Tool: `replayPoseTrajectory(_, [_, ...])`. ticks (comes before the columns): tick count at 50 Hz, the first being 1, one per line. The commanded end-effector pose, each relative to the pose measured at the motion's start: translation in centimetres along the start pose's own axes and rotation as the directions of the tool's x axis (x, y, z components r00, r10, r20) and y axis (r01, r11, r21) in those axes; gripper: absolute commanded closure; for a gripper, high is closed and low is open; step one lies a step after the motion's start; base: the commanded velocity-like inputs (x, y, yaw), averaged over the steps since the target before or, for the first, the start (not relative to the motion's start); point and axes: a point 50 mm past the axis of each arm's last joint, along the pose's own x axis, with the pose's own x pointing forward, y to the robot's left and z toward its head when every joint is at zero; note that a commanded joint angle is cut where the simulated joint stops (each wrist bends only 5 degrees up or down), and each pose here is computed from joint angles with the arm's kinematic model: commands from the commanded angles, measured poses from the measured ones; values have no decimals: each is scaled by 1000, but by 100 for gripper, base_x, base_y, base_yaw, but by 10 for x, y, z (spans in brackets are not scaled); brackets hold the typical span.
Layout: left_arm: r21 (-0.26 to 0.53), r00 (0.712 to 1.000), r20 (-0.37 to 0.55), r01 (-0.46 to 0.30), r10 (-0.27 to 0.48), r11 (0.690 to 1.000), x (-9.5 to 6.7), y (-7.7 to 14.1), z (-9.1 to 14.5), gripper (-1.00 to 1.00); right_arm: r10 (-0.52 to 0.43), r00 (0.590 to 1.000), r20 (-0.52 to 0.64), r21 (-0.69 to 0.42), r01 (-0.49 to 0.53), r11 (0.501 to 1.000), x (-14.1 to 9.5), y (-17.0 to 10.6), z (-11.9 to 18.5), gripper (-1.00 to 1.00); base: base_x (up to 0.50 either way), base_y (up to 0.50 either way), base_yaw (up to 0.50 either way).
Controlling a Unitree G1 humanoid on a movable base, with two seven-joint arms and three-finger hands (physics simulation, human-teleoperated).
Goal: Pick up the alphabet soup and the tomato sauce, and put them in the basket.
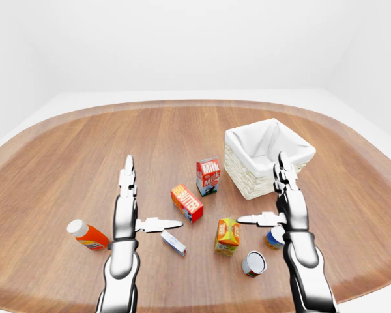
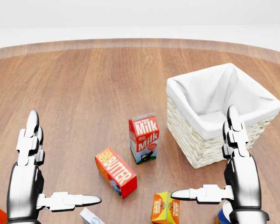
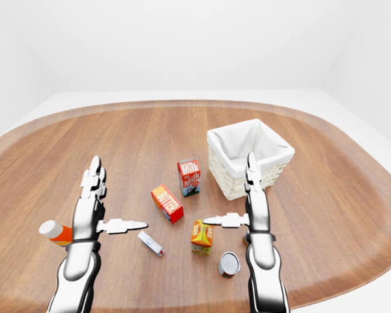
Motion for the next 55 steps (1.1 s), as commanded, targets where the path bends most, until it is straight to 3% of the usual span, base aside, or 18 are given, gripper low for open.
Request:
replayPoseTrajectory(1, [-3, 1000, -3, 0, 0, 1000, 0, 0, -1, -100, -10, 999, -32, -124, 6, 992, -4, -5, -6, -100, 0, 0, 0])
replayPoseTrajectory(7, [-6, 1000, 2, 0, 0, 1000, 0, 0, 0, -100, -6, 1000, -25, -212, 0, 977, -6, -9, -4, -100, 0, 0, 0])
replayPoseTrajectory(32, [-4, 1000, -10, 1, -1, 1000, 0, 0, -2, -100, -11, 1000, 16, -397, 17, 918, -20, -19, 16, -100, 0, 0, 0])
replayPoseTrajectory(37, [-4, 1000, -3, 0, 0, 1000, 1, 0, -1, -100, -21, 999, 23, -465, 30, 885, -20, -22, 19, -100, 0, 0, 0])
replayPoseTrajectory(41, [-3, 1000, -7, 0, 0, 1000, 1, 0, -2, -100, -40, 999, -12, -568, 26, 823, -24, -25, 11, -100, 0, 0, 0])
replayPoseTrajectory(55, [-1, 1000, 6, 1, -1, 1000, 2, 0, 1, -100, -54, 996, -76, -639, -7, 769, -31, -26, -3, -100, 0, 0, 0])
